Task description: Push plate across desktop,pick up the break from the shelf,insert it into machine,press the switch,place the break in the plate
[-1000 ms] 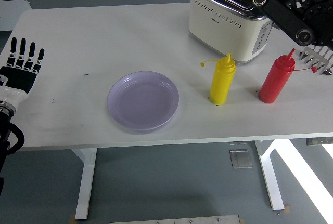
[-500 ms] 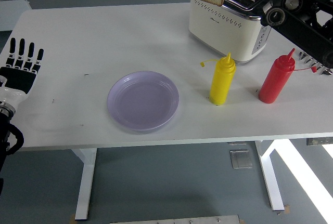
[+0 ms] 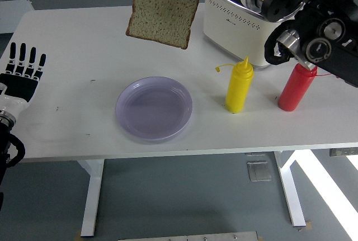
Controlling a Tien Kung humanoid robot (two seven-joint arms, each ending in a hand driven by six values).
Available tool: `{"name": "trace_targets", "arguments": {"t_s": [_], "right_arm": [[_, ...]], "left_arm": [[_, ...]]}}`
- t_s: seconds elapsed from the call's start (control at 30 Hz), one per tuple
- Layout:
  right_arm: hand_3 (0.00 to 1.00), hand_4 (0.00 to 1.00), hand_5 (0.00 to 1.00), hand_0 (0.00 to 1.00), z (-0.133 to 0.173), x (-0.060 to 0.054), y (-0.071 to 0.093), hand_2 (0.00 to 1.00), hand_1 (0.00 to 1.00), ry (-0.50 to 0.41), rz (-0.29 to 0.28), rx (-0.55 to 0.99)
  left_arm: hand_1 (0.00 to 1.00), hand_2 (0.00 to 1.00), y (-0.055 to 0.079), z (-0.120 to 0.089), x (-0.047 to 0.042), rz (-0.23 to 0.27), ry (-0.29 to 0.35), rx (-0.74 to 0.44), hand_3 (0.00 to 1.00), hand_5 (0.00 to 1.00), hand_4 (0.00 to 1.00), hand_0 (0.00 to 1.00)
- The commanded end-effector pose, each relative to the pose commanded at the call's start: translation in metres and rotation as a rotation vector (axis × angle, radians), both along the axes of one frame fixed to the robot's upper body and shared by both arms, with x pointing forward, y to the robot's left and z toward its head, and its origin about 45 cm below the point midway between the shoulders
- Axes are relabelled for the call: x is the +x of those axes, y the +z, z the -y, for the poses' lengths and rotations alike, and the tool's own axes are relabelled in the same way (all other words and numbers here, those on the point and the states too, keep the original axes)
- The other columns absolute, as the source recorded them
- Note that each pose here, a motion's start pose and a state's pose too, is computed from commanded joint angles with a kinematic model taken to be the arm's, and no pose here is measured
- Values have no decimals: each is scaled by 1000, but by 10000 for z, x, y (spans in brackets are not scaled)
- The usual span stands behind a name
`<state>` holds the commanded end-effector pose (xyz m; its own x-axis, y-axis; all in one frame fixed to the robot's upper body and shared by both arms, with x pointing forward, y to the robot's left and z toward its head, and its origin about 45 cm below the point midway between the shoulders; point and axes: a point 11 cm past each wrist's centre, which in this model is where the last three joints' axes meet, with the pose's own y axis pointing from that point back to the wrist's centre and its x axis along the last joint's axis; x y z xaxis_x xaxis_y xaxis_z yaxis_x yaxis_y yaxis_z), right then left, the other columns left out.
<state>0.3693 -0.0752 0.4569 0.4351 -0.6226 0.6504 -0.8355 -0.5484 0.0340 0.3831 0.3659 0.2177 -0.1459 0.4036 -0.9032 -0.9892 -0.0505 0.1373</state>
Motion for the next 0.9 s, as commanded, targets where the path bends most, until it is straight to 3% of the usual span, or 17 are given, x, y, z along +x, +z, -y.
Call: {"name": "trace_targets", "arguments": {"t_s": [0.13, 0.27, 0.9], "right_arm": [[369, 244, 2, 364, -187, -164, -138, 445, 455, 69, -46, -4], [369, 249, 2, 362, -308, -217, -293, 446, 452, 95, -75, -27], [371, 263, 2, 362, -623, -200, -972, 448, 449, 106, -189, -132]], "left_arm": [[721, 679, -15, -6, -2, -4, 2, -1, 711, 998, 626, 785], [721, 679, -34, -16, -1, -9, 6, -5, 711, 998, 626, 786], [720, 679, -97, -35, 7, -26, 11, -15, 711, 998, 626, 785]]}}
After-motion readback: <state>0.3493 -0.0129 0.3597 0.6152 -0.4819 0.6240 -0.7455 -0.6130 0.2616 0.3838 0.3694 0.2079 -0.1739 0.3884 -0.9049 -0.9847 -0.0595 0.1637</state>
